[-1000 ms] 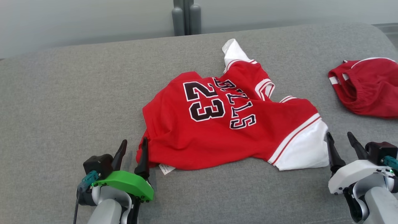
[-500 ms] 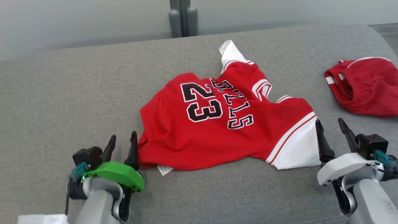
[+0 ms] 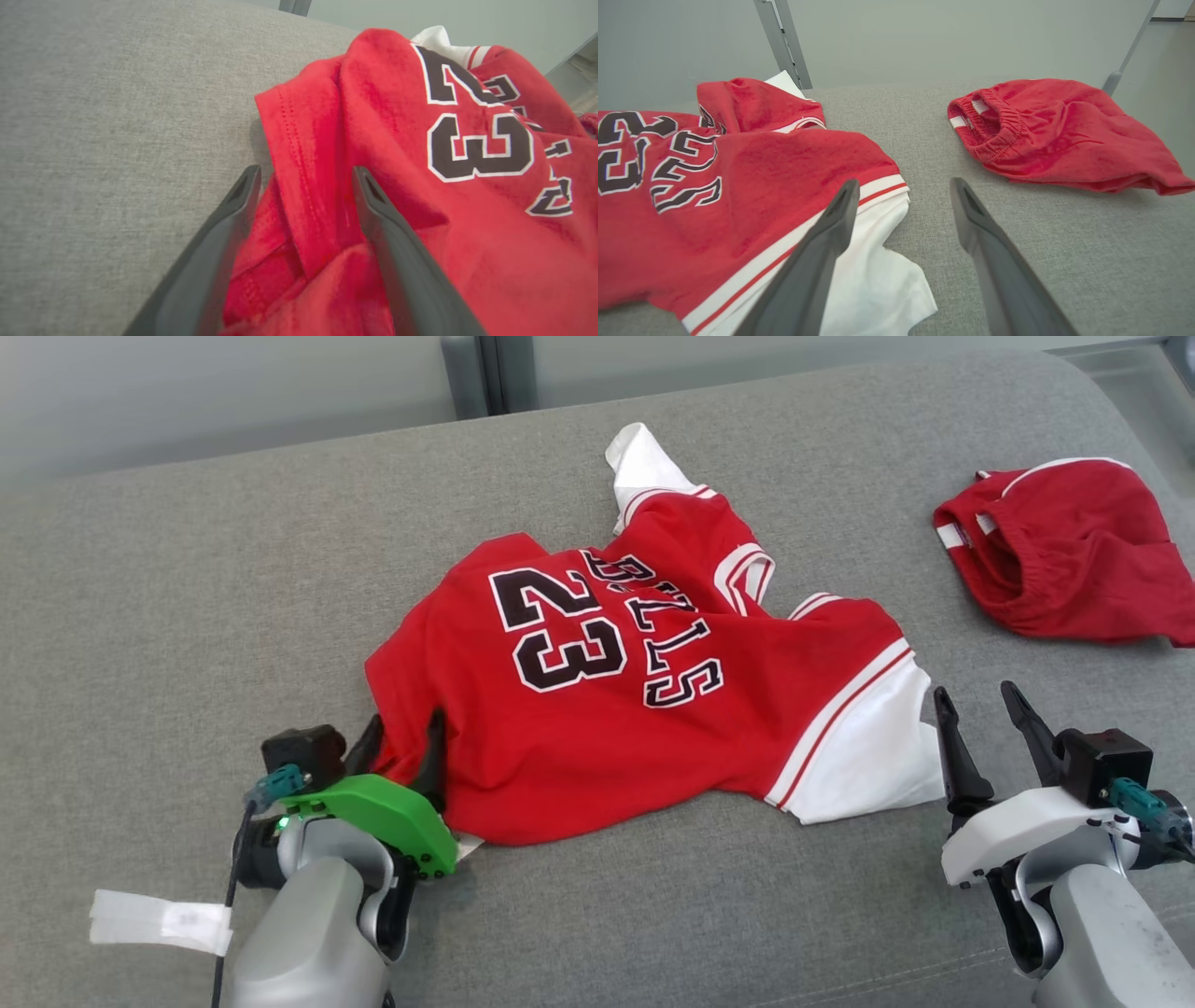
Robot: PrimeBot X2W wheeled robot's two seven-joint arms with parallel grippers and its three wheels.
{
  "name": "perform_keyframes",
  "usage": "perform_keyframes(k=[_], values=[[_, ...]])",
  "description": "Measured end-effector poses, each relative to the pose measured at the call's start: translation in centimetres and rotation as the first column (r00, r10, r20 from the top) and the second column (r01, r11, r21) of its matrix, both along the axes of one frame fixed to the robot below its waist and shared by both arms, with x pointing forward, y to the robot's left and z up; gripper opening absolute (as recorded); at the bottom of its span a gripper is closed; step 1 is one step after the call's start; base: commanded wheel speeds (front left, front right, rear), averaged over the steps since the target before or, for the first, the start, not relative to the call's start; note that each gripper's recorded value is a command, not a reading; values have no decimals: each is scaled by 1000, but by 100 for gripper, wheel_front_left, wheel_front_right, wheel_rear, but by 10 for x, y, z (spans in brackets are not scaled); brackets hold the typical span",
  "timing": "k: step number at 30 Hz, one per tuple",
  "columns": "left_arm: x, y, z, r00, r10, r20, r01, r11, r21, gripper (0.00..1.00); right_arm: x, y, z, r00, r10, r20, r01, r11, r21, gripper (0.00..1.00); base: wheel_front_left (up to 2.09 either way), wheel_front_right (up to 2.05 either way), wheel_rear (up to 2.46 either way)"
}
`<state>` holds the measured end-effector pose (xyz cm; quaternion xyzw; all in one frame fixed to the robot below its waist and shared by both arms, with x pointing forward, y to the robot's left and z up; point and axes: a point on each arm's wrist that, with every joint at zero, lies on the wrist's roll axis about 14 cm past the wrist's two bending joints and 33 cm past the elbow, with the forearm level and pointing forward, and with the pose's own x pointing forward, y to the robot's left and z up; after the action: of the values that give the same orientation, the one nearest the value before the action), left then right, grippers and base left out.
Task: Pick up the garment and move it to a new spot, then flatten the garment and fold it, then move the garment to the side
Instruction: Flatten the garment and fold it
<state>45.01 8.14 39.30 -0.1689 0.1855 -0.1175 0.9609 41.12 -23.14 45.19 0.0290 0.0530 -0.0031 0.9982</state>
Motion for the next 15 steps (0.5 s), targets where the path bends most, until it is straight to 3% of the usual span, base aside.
perform_keyframes(k=[4,5,6,7,15], values=[[-2,-23,-4,998,-59,-20,58,998,-27,97,-1,-2,-4,1000,-9,-12,10,1000,6,100,0,0,0],[0,-25,-4,998,-63,-19,62,997,-35,57,0,-3,-5,1000,-11,-13,11,1000,7,100,0,0,0],[3,-26,-2,998,-62,-14,61,997,-42,24,0,-3,-5,1000,-12,-15,12,1000,7,100,0,0,0],[7,-25,1,998,-59,-5,58,997,-43,0,0,-4,-6,1000,-14,-16,14,1000,10,100,0,0,0],[20,-19,18,996,-55,65,57,998,-39,0,2,-1,-12,999,-14,-30,15,999,31,100,0,0,0]])
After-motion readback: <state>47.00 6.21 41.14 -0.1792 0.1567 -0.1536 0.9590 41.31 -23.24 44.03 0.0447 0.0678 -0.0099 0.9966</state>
